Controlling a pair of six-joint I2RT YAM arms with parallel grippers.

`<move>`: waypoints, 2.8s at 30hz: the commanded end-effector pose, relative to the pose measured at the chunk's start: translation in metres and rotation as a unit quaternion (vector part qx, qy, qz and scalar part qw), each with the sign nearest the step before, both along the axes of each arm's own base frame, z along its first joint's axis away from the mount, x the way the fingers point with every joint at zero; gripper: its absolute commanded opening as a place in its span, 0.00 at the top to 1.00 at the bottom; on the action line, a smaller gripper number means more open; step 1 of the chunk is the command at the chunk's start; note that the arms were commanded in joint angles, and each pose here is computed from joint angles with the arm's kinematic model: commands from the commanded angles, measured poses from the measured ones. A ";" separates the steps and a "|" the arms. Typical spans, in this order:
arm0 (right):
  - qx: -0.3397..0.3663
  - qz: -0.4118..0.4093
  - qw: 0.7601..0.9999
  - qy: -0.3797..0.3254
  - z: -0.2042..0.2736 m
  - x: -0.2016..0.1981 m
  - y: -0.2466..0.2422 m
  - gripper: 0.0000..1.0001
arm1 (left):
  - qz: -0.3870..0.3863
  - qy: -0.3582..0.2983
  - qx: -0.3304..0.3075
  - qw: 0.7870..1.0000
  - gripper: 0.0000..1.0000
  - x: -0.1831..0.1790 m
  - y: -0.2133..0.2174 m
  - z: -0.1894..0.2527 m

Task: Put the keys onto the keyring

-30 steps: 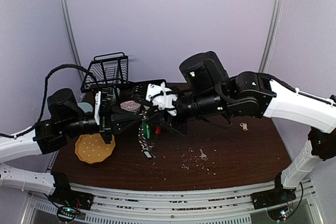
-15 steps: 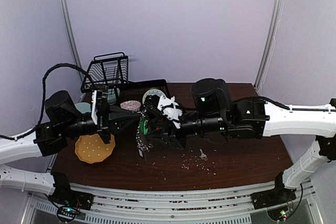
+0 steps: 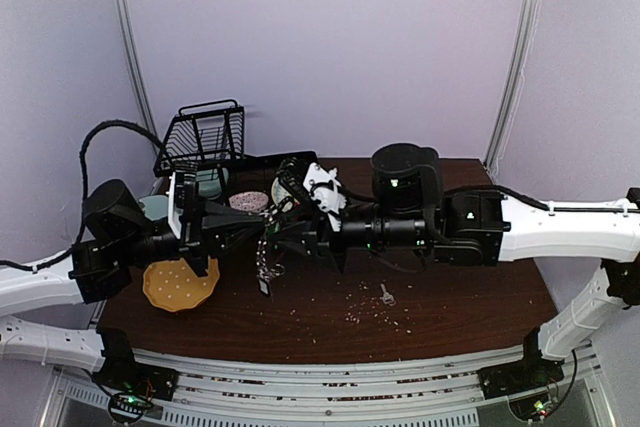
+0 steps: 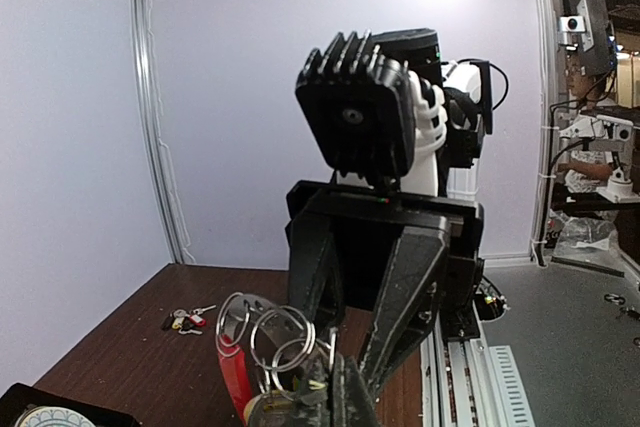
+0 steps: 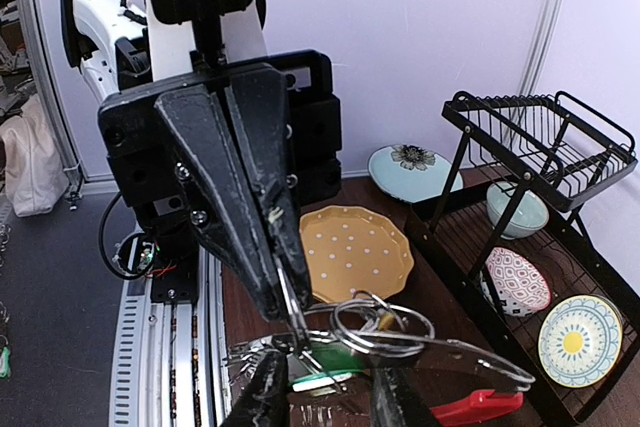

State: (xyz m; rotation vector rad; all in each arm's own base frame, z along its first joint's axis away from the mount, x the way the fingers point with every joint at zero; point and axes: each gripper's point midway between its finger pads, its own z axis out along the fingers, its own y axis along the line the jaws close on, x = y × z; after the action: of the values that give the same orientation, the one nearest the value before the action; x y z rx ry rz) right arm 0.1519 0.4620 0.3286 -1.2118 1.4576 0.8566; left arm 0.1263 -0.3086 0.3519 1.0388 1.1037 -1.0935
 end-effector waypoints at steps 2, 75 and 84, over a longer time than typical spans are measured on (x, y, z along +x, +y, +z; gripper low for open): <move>0.000 0.025 1.000 0.004 0.002 -0.004 0.007 0.86 | -0.030 -0.006 -0.077 0.997 1.00 -0.014 0.010 0.030; -0.046 0.177 0.983 0.011 -0.017 -0.002 -0.006 0.91 | -0.039 -0.087 -0.069 0.993 1.00 -0.030 0.019 0.032; -0.024 0.183 0.982 0.034 -0.004 -0.016 -0.023 1.00 | 0.008 -0.052 -0.055 0.997 1.00 -0.008 0.015 0.028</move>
State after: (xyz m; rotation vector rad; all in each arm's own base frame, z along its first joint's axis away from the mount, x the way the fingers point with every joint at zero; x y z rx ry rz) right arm 0.1369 0.4513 0.3005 -1.5974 1.3503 1.0939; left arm 0.1105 -0.2973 0.3559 1.0599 0.9753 -1.0956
